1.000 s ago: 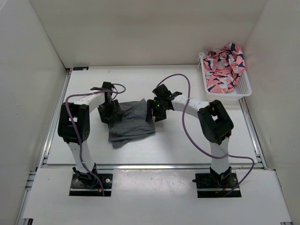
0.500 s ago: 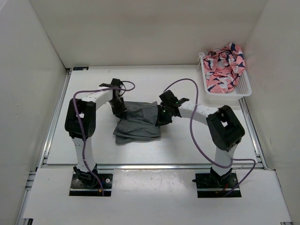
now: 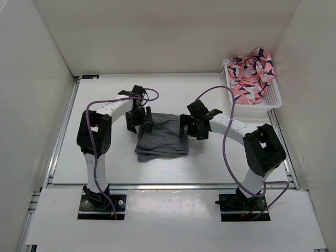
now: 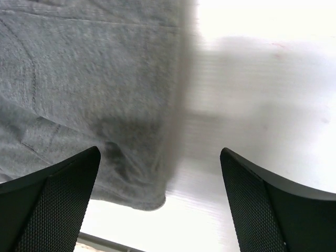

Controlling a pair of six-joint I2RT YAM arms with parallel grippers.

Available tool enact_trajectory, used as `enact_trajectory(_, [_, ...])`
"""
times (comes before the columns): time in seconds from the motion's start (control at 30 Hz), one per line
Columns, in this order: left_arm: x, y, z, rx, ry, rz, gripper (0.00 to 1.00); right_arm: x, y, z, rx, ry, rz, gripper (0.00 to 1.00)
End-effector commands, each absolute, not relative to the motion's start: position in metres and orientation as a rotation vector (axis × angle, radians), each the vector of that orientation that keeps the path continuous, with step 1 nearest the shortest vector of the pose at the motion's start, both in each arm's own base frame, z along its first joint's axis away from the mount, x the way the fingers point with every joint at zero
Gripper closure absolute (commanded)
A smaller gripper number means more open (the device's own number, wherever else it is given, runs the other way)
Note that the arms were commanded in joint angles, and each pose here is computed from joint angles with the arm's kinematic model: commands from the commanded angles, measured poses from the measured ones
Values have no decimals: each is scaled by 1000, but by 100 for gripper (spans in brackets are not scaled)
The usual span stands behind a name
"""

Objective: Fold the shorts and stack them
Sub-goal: Fold the shorts

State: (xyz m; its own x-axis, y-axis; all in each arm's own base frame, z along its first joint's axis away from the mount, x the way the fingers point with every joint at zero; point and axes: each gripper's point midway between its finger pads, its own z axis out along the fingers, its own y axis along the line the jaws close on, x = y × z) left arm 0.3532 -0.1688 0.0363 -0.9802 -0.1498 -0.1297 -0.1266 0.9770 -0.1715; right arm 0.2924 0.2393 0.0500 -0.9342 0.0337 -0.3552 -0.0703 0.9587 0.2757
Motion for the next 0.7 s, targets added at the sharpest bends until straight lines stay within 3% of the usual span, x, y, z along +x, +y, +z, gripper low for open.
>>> enact_trajectory(0.0, [365, -155, 88, -215, 2851, -196, 6, 305, 230, 89, -8, 2645, 363, 0])
enact_trajectory(0.33, [325, -121, 186, -219, 2608, -175, 1, 297, 123, 194, 223, 2333, 32, 0])
enact_trajectory(0.67, [274, -83, 270, -333, 2280, -233, 1, 228, 16, 252, 442, 2119, -238, 0])
